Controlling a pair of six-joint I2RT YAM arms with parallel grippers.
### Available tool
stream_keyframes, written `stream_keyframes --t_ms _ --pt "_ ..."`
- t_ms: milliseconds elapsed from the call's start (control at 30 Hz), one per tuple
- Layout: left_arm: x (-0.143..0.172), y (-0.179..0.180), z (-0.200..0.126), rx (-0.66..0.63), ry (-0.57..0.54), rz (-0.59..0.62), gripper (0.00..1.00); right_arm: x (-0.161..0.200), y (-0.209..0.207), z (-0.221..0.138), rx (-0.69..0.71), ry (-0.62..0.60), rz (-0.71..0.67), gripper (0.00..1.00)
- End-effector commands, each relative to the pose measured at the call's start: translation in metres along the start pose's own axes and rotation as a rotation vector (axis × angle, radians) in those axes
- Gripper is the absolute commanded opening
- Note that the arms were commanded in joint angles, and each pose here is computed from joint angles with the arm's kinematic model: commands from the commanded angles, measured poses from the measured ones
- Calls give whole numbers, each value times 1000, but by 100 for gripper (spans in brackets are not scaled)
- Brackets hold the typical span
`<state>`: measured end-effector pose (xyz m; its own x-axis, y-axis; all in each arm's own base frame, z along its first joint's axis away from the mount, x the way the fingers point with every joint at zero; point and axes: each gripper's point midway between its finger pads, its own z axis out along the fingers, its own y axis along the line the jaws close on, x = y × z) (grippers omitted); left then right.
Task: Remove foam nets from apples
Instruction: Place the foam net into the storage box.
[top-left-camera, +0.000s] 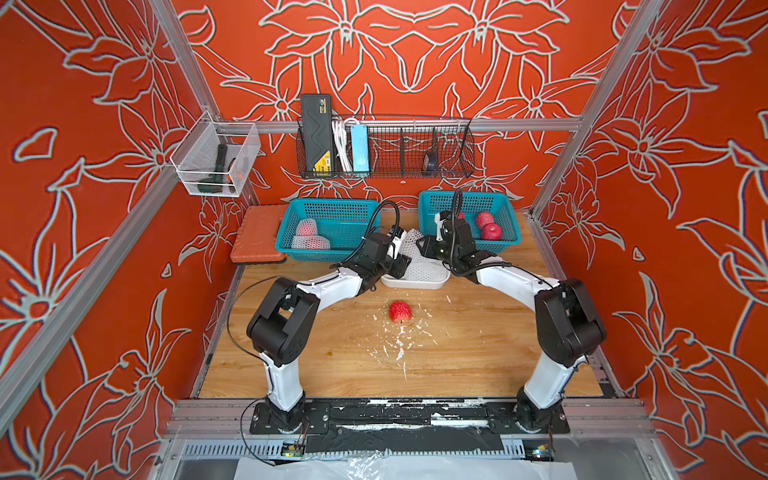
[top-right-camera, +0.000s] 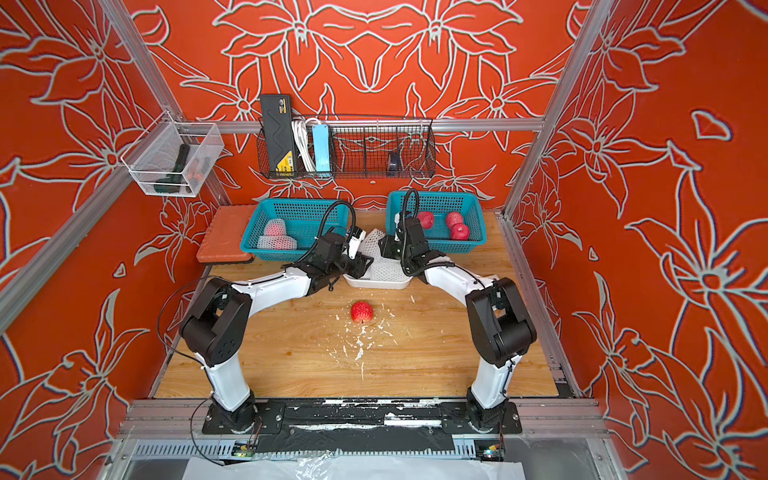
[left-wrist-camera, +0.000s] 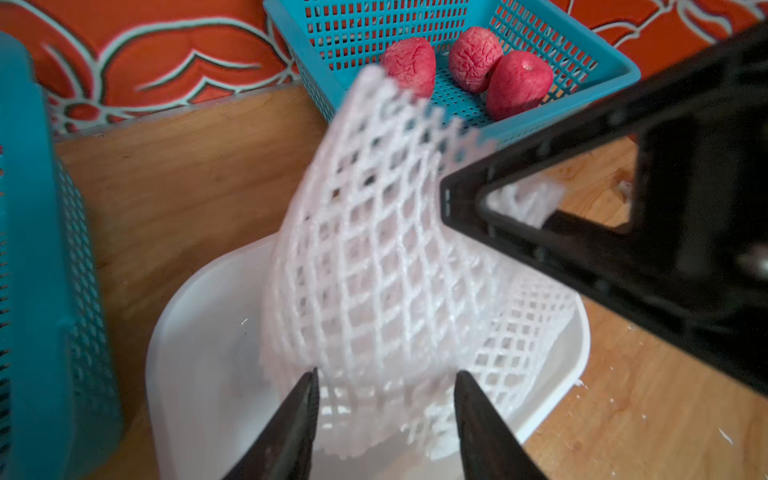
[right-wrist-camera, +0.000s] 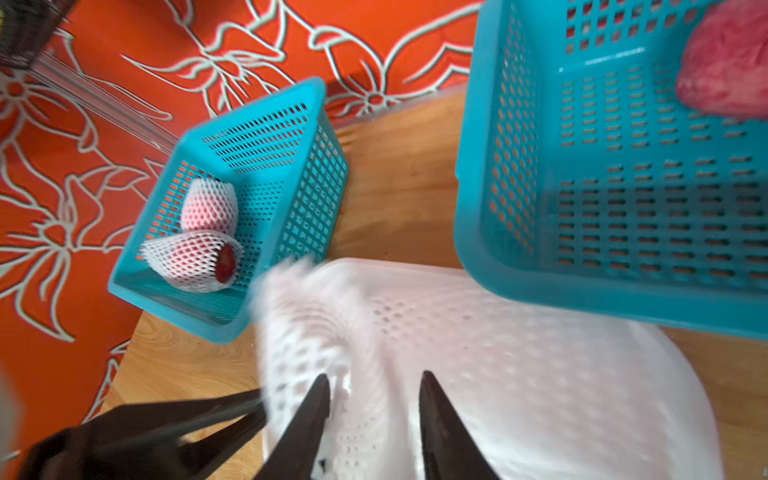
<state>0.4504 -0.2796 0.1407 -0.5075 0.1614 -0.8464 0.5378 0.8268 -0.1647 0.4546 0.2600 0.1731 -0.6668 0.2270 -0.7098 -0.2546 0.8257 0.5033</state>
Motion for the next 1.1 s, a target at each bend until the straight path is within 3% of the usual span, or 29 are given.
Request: stream_keyframes --t_ms 0,233,467,667,833,1067 --pt "-7 3 2 -12 -5 13 49 6 -1 1 3 12 -14 37" --pt "-9 3 -9 -14 -30 26 49 6 2 -7 -7 14 -4 39" --pt "-20 4 -19 -17 -43 41 50 -25 17 -58 7 -83 -50 50" --pt "-17 4 -39 -25 -39 40 51 -30 20 -87 11 -113 -62 57" --pt "-16 5 -69 -47 -80 29 52 -22 23 -87 -26 -106 -75 49" --pt "-23 15 -92 -92 -108 27 52 0 15 -55 -35 -21 -87 40"
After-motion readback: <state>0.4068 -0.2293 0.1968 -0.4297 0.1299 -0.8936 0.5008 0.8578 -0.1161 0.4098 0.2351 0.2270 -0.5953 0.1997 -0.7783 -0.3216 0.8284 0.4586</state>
